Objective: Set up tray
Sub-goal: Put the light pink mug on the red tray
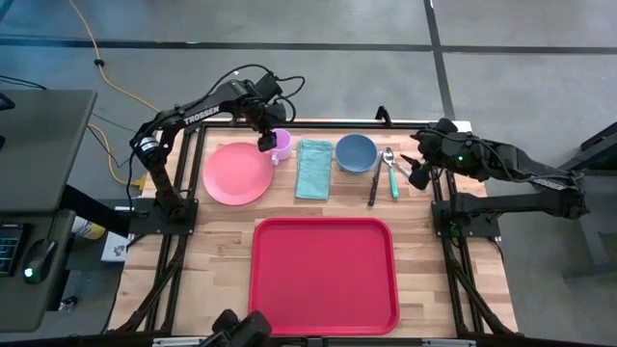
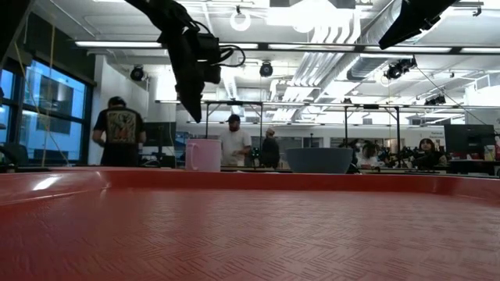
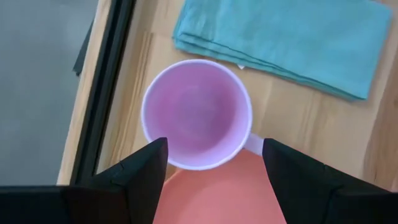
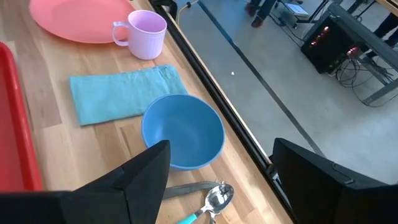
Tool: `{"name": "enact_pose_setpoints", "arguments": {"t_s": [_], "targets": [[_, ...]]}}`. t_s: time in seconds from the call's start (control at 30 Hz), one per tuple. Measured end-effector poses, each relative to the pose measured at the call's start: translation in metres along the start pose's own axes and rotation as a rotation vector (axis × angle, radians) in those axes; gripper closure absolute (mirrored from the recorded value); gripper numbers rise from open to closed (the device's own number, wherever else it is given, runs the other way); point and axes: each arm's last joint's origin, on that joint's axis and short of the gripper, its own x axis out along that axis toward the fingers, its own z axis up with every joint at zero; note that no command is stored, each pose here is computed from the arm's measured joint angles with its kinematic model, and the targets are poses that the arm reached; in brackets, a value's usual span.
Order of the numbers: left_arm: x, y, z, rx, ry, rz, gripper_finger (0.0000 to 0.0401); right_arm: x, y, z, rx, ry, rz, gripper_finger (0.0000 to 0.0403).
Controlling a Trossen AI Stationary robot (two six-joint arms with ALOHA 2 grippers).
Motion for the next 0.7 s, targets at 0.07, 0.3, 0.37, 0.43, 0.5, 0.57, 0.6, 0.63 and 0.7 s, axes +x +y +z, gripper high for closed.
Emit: {"name": "enact_pose_setpoints", "arguments": {"t_s": [0.07, 0.3, 0.37, 0.43, 0.5, 0.57, 0.6, 0.63, 0.7], "targets": [[0.0, -0.001, 0.001, -0.008, 0.009, 0.018, 0.0107, 0.0, 0.0, 0.0, -0.001, 0.0, 0.012, 0.0137], [0.003, 0.002, -0.003, -0.145, 0.071, 0.097, 0.0107, 0.0, 0.0, -0.001, -0.007, 0.007, 0.013, 0.0137], [0.004, 0.004, -0.005, -0.199, 0.088, 0.125, 0.0107, 0.0, 0.0, -0.001, -0.011, 0.007, 0.013, 0.0137], [0.003, 0.005, -0.002, -0.245, 0.061, 0.161, 0.0107, 0.0, 0.0, -0.001, -0.012, 0.007, 0.013, 0.0137], [0.004, 0.007, 0.002, -0.287, 0.022, 0.175, 0.0107, 0.0, 0.0, -0.001, -0.011, 0.006, 0.013, 0.0137], [0.006, 0.009, 0.006, -0.321, -0.028, 0.153, 0.0107, 0.0, 0.0, -0.001, -0.012, 0.006, 0.014, 0.0137], [0.006, 0.009, 0.006, -0.34, -0.039, 0.137, 0.0107, 0.0, 0.0, -0.001, -0.012, 0.006, 0.014, 0.0137], [0.007, 0.011, 0.006, -0.355, -0.049, 0.13, 0.0107, 0.0, 0.0, -0.001, -0.012, 0.006, 0.016, 0.0137], [0.01, 0.014, 0.008, -0.39, -0.065, 0.115, 0.0107, 0.0, 0.001, -0.001, -0.012, 0.005, 0.033, 0.0137]]}}
